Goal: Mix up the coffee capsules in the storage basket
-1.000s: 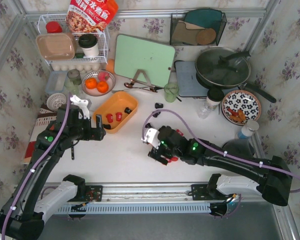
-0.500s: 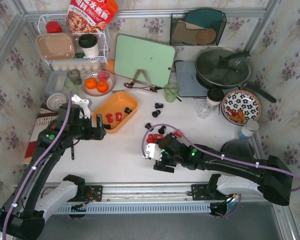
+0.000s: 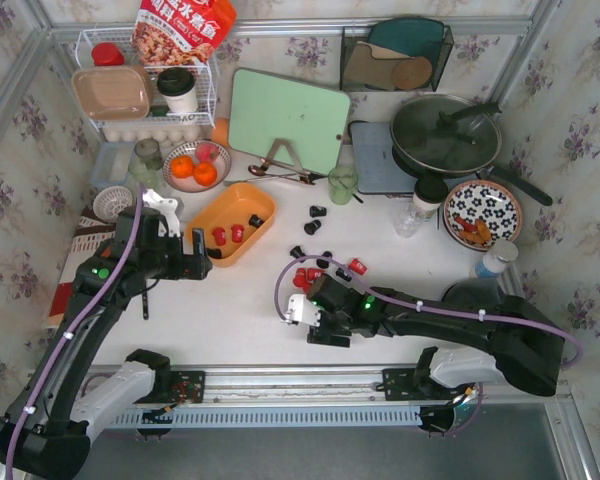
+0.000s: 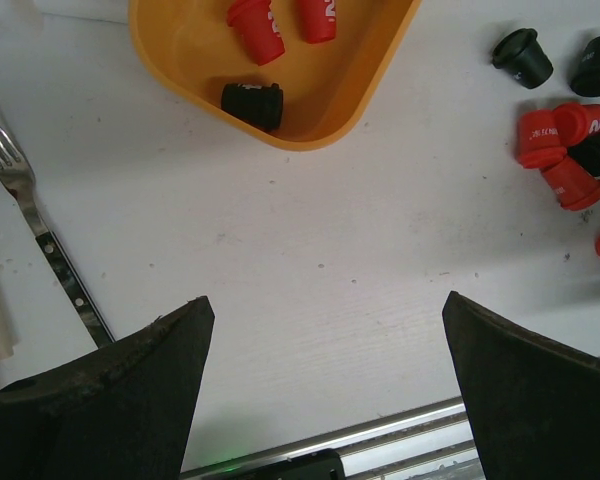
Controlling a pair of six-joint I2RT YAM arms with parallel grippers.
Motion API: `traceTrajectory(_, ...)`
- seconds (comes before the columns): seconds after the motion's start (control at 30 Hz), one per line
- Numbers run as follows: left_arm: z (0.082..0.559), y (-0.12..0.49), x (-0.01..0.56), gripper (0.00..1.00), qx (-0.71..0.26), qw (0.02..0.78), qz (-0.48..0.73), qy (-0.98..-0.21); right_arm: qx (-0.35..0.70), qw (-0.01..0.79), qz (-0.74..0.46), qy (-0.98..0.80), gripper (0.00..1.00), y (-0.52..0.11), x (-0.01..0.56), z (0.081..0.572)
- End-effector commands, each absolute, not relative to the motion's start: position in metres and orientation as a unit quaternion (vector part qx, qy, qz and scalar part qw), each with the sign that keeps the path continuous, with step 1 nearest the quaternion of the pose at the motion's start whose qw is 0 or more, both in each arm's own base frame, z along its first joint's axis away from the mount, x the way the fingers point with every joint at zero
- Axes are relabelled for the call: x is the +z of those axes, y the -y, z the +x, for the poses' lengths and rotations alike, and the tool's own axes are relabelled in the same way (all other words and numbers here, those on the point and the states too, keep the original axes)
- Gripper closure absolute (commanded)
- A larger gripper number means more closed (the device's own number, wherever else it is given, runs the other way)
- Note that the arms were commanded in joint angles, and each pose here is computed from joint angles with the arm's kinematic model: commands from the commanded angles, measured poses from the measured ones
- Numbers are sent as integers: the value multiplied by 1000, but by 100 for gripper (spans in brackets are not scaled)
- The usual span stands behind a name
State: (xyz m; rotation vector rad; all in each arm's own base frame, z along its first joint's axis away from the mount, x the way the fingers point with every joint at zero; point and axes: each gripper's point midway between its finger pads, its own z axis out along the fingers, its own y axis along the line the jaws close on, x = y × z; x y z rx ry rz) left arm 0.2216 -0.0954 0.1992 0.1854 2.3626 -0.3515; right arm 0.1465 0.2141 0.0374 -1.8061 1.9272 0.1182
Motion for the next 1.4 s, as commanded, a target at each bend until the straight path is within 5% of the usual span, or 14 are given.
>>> traceTrajectory(0.0, 224, 98, 204, 1, -143, 373, 71, -914, 40, 254, -668, -699, 23, -220, 37, 152)
traceTrajectory(1.03, 224, 97, 205, 1, -144, 375, 70, -913, 35, 257, -675, -690, 62, -232, 34, 160)
traceTrajectory(1.37, 224, 97, 207, 1, -146, 377, 69, -912, 96, 367, -645, -663, 72, -271, 86, 171)
